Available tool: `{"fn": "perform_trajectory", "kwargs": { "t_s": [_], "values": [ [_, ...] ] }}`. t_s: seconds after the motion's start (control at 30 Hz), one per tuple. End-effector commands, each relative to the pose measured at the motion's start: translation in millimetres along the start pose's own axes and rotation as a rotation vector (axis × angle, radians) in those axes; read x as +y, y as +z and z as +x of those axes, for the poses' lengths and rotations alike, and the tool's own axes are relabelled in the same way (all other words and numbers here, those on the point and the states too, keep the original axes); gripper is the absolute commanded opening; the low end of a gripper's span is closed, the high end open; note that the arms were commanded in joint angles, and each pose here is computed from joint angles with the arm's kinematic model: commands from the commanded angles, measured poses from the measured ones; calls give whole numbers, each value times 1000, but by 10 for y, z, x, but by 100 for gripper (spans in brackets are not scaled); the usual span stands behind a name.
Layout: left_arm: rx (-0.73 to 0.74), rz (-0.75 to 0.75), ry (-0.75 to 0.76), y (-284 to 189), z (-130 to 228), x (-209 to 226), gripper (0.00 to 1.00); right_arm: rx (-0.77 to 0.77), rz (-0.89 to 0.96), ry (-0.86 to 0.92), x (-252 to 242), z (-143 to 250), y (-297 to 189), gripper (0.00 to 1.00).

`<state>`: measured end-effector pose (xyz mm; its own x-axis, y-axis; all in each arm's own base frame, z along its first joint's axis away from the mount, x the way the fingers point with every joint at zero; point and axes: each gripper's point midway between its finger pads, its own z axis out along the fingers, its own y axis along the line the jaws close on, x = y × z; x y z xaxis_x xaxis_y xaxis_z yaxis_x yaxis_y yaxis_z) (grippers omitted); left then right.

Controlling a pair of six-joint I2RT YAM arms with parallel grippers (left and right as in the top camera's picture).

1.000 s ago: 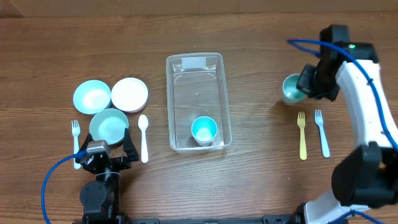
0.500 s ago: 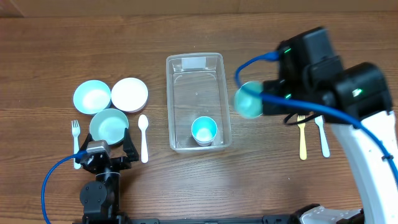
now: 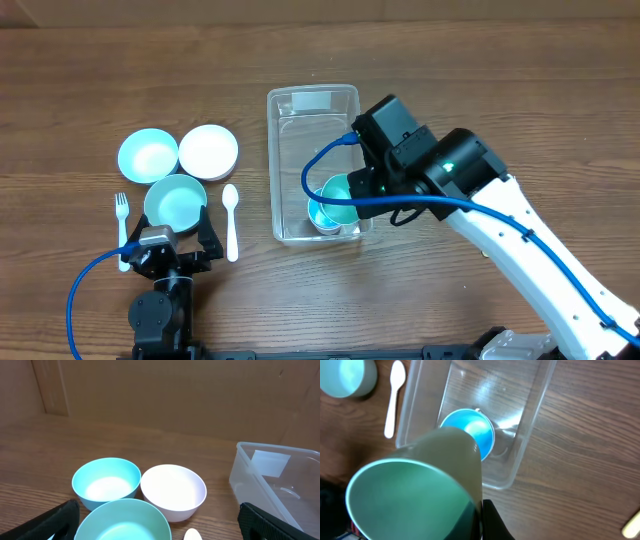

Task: Pack container
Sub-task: 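Stack the green cup onto the cups in the container, release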

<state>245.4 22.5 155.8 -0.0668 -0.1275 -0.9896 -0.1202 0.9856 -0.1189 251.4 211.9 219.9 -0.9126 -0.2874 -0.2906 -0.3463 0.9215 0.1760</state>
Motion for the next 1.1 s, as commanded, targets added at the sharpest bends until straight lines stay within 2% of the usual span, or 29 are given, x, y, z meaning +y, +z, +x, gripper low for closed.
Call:
{"fn": "perform_trajectory", "kwargs": {
  "t_s": [0.0, 0.27, 0.73, 0.77, 0.8, 0.93, 1.07],
  "values": [
    [-12, -10, -11, -4, -21, 18, 100, 4, 7, 21, -25, 17, 153, 4],
    [-12, -10, -11, -4, -20, 18, 100, -32, -6, 37, -16, -51, 337, 4],
    [-12, -10, -11, -4, -20, 18, 100, 30, 18, 41, -49, -38, 695, 5],
    [-12, -10, -11, -4, -21, 18, 100, 31, 18, 41, -49, -38, 695, 10],
    [-12, -10, -11, -4, -20, 18, 100, 31, 18, 41, -49, -37, 695, 25],
    [-12, -10, -11, -4, -20, 18, 100, 34, 19, 41, -52, -31, 694, 63],
    [-12, -10, -11, -4, -21, 18, 100, 14, 15, 41, -44, -100, 612, 71]
  ]
}}
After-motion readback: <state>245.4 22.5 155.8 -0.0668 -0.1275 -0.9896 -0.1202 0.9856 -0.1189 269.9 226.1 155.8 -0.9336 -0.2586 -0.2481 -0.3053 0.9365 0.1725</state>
